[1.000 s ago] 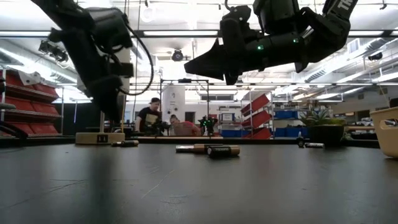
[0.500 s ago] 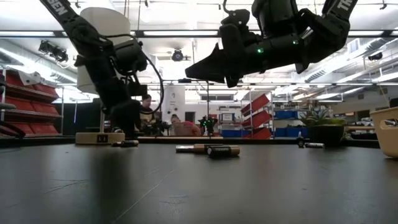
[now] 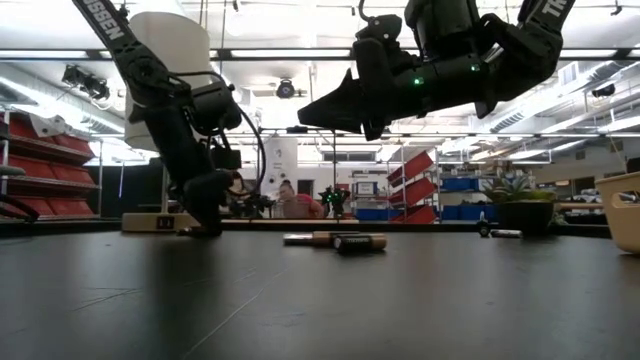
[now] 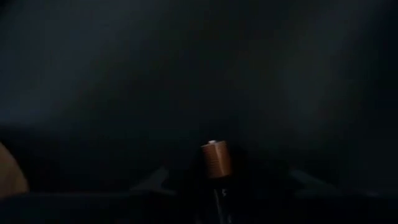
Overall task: Sort batteries
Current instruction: Put the black battery into the yellow bin
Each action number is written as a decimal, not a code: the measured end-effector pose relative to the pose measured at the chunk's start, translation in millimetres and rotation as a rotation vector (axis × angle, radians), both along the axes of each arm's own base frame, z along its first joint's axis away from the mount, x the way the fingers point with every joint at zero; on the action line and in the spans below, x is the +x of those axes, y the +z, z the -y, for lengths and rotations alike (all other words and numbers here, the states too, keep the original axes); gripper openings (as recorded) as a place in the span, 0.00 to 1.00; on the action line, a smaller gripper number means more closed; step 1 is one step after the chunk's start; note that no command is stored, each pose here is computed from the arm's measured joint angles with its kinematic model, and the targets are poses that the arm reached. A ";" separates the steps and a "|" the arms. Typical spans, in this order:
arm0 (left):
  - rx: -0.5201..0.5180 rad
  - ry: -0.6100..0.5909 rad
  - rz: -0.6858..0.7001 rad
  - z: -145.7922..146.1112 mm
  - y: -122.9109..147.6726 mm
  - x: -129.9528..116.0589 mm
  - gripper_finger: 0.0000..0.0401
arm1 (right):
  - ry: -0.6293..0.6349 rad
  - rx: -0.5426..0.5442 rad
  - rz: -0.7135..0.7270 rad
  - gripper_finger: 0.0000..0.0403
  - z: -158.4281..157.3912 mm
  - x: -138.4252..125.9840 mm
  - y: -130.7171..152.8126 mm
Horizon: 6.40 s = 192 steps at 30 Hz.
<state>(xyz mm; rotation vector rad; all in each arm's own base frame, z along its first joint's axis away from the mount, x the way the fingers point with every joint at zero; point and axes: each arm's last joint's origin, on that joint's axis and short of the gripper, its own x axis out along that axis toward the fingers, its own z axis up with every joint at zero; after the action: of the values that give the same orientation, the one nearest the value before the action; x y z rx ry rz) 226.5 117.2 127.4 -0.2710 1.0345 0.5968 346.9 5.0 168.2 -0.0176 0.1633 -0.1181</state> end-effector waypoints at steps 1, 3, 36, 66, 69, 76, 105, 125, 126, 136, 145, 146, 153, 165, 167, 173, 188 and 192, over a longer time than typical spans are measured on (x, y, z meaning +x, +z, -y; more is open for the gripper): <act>-0.005 -0.003 0.000 -0.2 -1.9 0.8 0.31 | 0.000 0.000 0.000 0.16 0.0 0.0 0.0; -0.016 -0.009 0.008 -0.2 -3.1 2.0 0.25 | 0.000 -0.001 -0.001 0.16 0.0 0.0 0.0; 0.378 -0.462 0.711 84.3 127.9 49.3 0.14 | -0.067 -0.030 0.053 0.34 2.1 -2.9 2.1; 0.336 -0.624 0.873 111.5 105.4 84.1 0.20 | -0.154 -0.097 0.077 0.09 -25.3 -3.7 16.2; 0.339 -0.592 0.857 110.0 104.2 83.9 0.36 | -0.185 -0.099 -0.014 0.09 -26.1 -11.8 22.3; 0.327 -0.595 0.806 110.2 99.4 82.9 0.66 | -0.146 0.025 -0.277 0.09 -35.5 -55.1 47.7; 0.290 -0.644 0.739 123.9 92.5 81.0 0.63 | -0.329 0.847 -1.628 0.09 -97.9 -180.3 -21.5; 0.299 -0.647 0.739 123.8 92.9 81.1 0.63 | -0.301 0.805 -1.686 0.39 -81.8 -159.0 -11.3; 0.299 -0.648 0.739 123.8 92.8 81.1 0.63 | -0.308 0.803 -1.690 0.38 -81.9 -158.4 -4.0; 0.276 -0.653 0.701 124.3 88.9 79.9 0.63 | -0.456 0.507 -1.464 0.39 -66.9 -148.9 95.7; 0.235 -0.649 0.696 126.4 87.2 79.3 0.63 | -0.634 0.301 -1.083 0.30 19.2 -129.2 82.0; 0.228 -0.646 0.691 126.4 86.5 79.1 0.63 | -0.642 0.306 -1.068 0.29 31.9 -128.3 75.6; 0.207 -0.639 0.665 126.3 83.7 78.1 0.63 | -0.832 0.510 -0.927 0.31 116.4 -147.3 35.3; 0.206 -0.641 0.658 126.3 83.1 77.8 0.63 | -0.984 0.684 -0.805 0.43 149.7 -158.6 6.5; 0.208 -0.638 0.657 126.9 83.0 77.8 0.63 | -0.994 0.698 -0.806 0.44 150.9 -153.9 -0.1; 0.213 -0.648 0.634 128.9 81.2 77.0 0.63 | -1.054 0.759 -0.865 0.43 151.1 -149.9 -18.5; 0.258 -0.695 0.582 129.0 78.2 75.8 0.63 | -1.103 0.789 -0.817 0.40 148.0 -143.1 -22.1; 0.260 -0.697 0.582 129.0 78.3 75.8 0.63 | -1.085 0.781 -0.814 0.36 148.9 -140.1 -24.8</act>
<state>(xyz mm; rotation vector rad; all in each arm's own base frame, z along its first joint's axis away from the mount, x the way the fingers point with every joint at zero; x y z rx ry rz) 302.3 -11.8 205.7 0.1490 0.4250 0.0000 206.8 -143.9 143.4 0.8223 1.0171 -1.1274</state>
